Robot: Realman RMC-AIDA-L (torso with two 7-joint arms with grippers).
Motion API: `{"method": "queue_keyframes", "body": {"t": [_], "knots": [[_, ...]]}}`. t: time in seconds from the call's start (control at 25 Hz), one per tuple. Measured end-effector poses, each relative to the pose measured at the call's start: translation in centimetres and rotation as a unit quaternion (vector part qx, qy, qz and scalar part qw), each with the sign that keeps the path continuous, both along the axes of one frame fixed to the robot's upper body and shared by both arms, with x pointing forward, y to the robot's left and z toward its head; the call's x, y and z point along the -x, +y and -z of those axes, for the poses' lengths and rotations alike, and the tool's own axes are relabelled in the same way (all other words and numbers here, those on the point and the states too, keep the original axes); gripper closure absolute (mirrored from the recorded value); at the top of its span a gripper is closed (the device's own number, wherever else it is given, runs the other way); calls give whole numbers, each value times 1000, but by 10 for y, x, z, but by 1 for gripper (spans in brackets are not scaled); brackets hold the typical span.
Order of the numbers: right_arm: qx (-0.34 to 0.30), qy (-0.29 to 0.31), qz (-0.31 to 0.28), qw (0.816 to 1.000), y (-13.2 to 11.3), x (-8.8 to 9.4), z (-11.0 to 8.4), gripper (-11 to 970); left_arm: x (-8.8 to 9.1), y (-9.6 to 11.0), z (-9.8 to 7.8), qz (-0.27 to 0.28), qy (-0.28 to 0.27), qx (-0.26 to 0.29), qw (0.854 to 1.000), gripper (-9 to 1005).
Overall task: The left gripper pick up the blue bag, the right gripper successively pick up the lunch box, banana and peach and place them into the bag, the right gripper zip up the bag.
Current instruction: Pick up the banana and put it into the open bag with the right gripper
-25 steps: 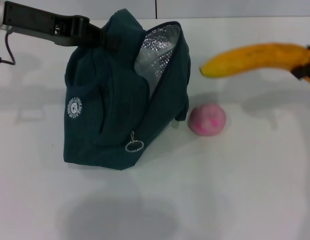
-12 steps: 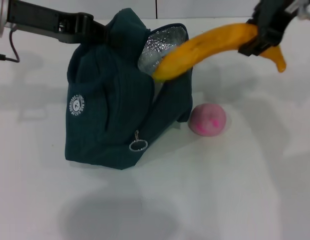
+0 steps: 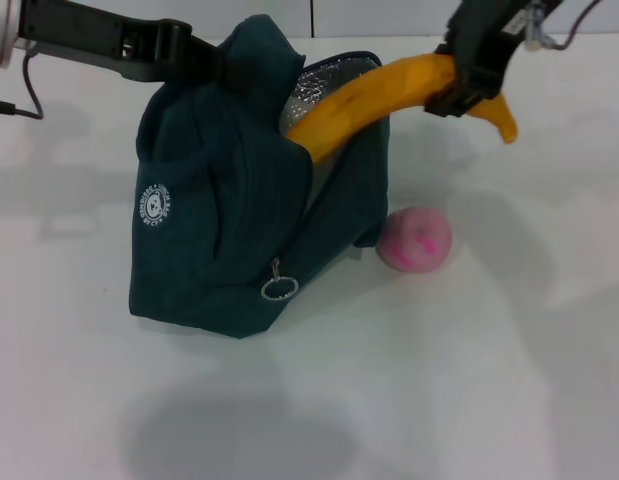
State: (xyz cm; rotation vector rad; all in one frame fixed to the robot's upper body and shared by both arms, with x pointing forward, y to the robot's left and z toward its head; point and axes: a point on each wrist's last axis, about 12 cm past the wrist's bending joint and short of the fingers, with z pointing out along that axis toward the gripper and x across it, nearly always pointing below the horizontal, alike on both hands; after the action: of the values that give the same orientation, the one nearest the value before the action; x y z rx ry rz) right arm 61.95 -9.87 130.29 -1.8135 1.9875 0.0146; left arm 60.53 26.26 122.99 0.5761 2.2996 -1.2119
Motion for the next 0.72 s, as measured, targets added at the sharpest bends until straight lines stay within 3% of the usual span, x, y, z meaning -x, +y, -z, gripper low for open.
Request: {"method": "queue_keyframes", "body": {"t": [0.72], "knots": [[-7,-2,-108,994,54,16,11,487,0,-6,1,6,0,-1,1000,947]]}}
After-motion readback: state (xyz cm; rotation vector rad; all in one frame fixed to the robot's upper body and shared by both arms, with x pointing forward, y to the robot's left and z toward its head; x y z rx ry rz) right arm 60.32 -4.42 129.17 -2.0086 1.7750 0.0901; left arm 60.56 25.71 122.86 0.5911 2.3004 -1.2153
